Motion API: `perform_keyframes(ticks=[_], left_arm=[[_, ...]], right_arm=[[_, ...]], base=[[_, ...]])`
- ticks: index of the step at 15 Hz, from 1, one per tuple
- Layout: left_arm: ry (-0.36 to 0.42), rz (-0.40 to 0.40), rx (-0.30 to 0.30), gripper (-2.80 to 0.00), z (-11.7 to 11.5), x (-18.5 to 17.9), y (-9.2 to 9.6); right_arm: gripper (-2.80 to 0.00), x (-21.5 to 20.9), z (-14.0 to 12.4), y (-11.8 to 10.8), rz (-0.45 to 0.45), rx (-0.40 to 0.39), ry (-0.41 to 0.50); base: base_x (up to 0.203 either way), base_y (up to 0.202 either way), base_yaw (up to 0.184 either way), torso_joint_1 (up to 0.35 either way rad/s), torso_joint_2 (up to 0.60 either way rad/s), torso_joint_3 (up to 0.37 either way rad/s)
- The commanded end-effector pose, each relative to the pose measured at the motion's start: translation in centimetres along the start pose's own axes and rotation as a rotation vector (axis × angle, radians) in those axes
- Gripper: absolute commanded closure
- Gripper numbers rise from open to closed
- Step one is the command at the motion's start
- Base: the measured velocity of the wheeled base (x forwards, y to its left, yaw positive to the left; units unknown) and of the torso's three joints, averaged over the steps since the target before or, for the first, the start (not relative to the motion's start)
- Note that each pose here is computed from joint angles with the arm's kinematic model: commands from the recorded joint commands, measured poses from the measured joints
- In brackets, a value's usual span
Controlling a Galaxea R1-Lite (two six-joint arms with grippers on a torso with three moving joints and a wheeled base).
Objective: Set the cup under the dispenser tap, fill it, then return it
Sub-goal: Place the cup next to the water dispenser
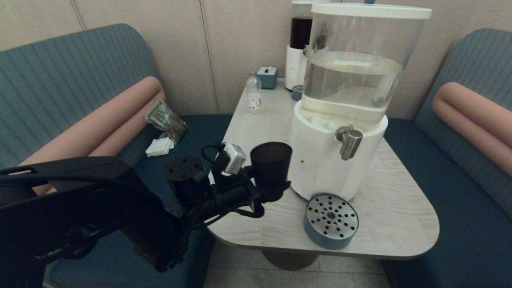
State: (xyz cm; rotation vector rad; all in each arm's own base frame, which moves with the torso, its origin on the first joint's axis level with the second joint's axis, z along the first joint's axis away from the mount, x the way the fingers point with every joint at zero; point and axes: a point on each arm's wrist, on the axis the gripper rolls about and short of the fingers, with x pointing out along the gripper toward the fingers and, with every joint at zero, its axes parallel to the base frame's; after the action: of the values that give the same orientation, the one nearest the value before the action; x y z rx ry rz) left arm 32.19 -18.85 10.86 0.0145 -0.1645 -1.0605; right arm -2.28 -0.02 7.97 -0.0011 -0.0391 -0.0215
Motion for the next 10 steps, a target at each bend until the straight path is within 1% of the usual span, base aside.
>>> perform_keyframes(ticks=[1, 3, 4, 5, 8, 10], left_arm=[[-0.052, 0.104, 0.048, 0.00, 1.7, -1.7, 3.9], [-0.080, 0.158, 0.059, 0.00, 1.4, -1.7, 6.7], [-0.087, 0.180, 0.061, 0.00, 0.7, -1.5, 8.0], [-0.088, 0.197, 0.061, 0.00, -0.2, -1.2, 9.2], [-0.077, 0.225, 0.055, 0.00, -3.9, -0.3, 11.8], [-0.080, 0.241, 0.059, 0.00, -5.7, 0.1, 13.3]], right_arm=[[0.00, 0.1, -0.4, 0.0, -0.001, 0.000, 0.015], [0.00, 0.1, -0.4, 0.0, -0.001, 0.000, 0.014], [0.00, 0.1, -0.4, 0.0, 0.000, 0.000, 0.015], [0.00, 0.1, -0.4, 0.0, 0.000, 0.000, 0.015], [0.00, 0.1, -0.4, 0.0, -0.001, 0.000, 0.014], [0.00, 0.1, -0.4, 0.0, 0.000, -0.001, 0.016]], base=[[0.000, 0.000, 0.000, 0.000, 0.00, 0.000], [0.000, 0.000, 0.000, 0.000, 0.00, 0.000], [0.000, 0.000, 0.000, 0.000, 0.00, 0.000], [0.000, 0.000, 0.000, 0.000, 0.00, 0.000], [0.000, 0.000, 0.000, 0.000, 0.00, 0.000], [0.000, 0.000, 0.000, 0.000, 0.00, 0.000]])
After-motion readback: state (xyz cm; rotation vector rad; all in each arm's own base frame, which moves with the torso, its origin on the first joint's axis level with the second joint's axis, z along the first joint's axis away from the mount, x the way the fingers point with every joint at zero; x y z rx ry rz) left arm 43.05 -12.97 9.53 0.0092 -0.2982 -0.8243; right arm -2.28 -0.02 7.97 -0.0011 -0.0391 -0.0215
